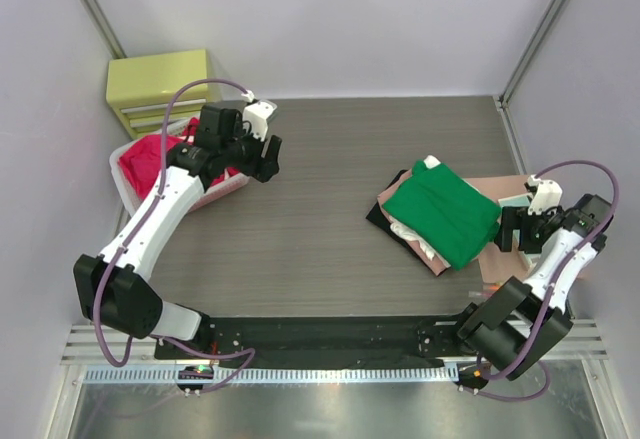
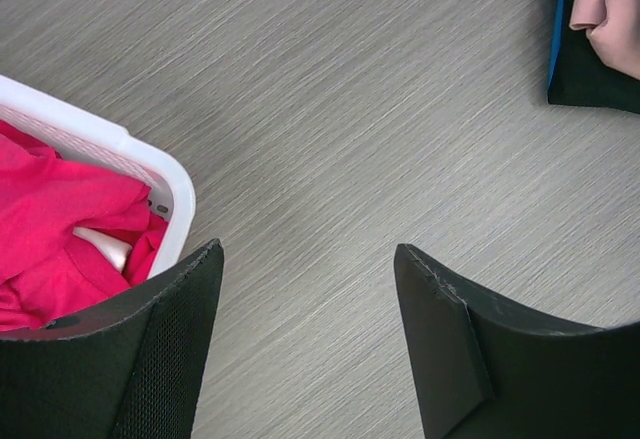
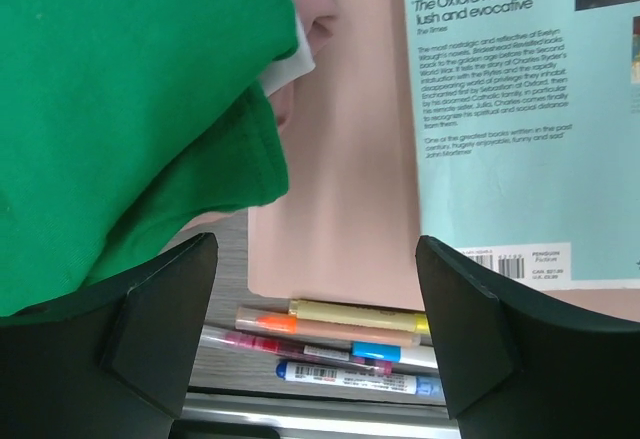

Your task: Fold and stack the t-shirts

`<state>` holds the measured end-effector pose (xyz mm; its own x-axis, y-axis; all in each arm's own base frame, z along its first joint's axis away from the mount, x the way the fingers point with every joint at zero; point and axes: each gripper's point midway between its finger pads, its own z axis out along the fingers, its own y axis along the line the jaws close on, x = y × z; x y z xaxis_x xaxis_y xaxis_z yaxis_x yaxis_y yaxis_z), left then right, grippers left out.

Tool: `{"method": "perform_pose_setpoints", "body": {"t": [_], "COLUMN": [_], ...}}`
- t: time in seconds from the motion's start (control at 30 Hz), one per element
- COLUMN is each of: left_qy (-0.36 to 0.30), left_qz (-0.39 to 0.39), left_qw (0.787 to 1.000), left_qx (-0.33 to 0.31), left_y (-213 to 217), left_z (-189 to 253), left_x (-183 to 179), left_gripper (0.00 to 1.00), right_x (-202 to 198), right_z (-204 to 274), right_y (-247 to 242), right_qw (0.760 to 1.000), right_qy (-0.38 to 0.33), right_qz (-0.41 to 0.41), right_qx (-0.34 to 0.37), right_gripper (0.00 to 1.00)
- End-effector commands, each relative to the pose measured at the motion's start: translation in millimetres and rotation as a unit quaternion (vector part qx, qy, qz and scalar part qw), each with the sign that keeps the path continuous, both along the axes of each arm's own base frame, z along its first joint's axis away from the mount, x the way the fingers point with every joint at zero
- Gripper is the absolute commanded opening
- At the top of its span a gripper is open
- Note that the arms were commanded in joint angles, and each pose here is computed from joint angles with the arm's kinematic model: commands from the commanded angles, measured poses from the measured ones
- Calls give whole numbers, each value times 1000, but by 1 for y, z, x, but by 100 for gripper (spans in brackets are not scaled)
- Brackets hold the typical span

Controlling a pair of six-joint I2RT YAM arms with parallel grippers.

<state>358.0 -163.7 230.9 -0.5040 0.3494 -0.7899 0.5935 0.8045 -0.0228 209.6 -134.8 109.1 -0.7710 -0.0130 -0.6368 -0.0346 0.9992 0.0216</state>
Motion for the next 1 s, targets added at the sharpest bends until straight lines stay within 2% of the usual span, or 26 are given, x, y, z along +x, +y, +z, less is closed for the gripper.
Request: {"method": "perform_pose_setpoints", "body": {"t": [0.0, 0.17, 0.3, 0.4, 0.57, 0.77, 0.97], "left_qy": [-19, -16, -19, -20, -4, 3, 10], "left_qz": [-4, -4, -4, -5, -10, -14, -17], "left_qw": [1000, 1000, 1000, 1000, 1000, 1000, 1000], "left_qx": [2, 5, 2, 3, -1, -6, -6], "left_y": [2, 3, 2, 3, -1, -4, -5], "left_z": [8, 5, 8, 8, 1, 1, -4], "left_x": [0, 0, -1, -1, -2, -1, -3], "left_gripper": [70, 70, 70, 70, 70, 70, 71], "right_x": [1, 2, 9, 29, 35, 47, 53], "right_z": [6, -11, -30, -25, -9, 8, 35], "right_y": [10, 17, 11, -19, -26, -35, -37], "right_qw": [999, 999, 1000, 992, 973, 966, 961], "right_qy": [-30, -8, -9, -67, -120, -140, -163], "right_qz": [22, 37, 24, -18, -55, -93, -91], "right_qx": [-20, 14, 5, -104, -188, -195, -206], "right_gripper": [87, 86, 77, 77, 83, 84, 85]}}
